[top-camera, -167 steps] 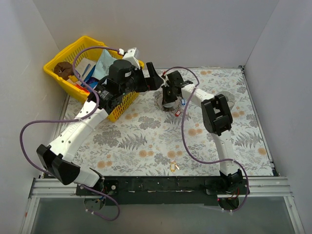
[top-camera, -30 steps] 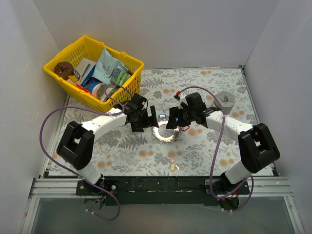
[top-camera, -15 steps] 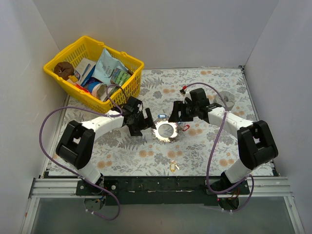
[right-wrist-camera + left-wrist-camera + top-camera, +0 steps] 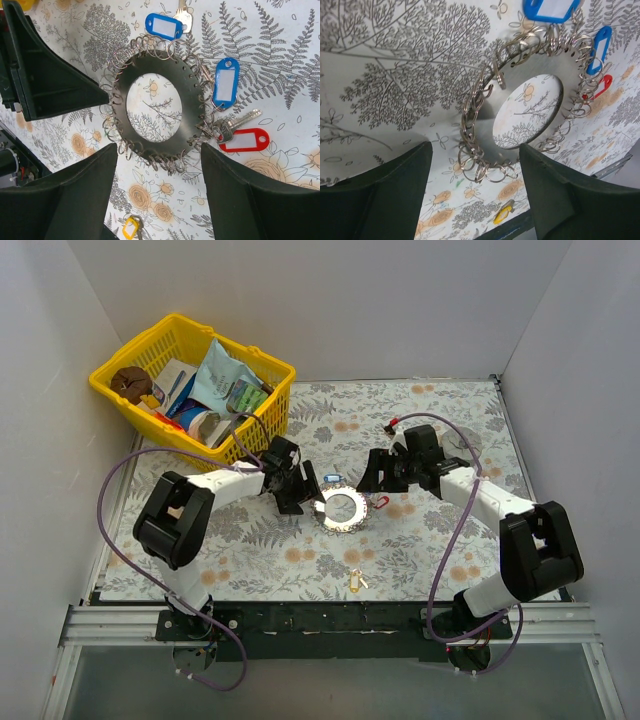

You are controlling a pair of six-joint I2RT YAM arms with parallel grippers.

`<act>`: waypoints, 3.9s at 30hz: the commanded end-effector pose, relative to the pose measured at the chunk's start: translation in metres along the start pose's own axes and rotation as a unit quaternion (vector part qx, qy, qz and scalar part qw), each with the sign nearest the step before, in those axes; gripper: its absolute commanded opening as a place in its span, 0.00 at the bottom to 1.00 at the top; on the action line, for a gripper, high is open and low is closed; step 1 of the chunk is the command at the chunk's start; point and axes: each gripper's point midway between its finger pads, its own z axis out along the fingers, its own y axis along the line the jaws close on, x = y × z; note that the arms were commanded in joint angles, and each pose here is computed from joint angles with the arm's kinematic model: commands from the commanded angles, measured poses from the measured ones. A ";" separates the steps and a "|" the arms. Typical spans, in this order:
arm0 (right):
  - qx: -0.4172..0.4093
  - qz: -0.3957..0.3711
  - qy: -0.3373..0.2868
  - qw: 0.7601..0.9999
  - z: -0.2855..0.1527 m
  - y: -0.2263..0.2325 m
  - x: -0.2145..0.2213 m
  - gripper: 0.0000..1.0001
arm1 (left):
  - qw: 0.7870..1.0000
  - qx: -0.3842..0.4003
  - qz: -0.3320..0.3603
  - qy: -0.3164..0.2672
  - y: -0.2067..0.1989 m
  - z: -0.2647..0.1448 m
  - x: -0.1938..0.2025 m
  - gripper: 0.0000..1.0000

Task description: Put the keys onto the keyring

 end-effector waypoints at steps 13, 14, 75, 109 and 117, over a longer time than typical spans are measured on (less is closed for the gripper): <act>0.012 0.000 0.001 1.000 0.009 -0.010 0.000 0.73 | 0.999 -0.022 0.026 0.006 0.013 0.022 -0.006 0.38; 0.027 -0.001 0.001 1.000 0.011 -0.016 -0.002 0.73 | 0.999 -0.023 0.026 0.008 0.014 0.022 -0.005 0.38; 0.000 -0.017 0.020 1.000 0.019 0.007 0.008 0.62 | 0.999 -0.008 0.052 -0.011 0.015 -0.049 0.020 0.67; -0.040 0.030 0.111 0.993 0.036 -0.003 0.085 0.52 | 0.998 0.024 0.042 0.045 0.005 0.001 0.024 0.53; -0.039 0.028 0.110 0.993 0.034 -0.001 0.085 0.52 | 0.997 0.018 0.066 0.037 -0.007 0.008 0.005 0.53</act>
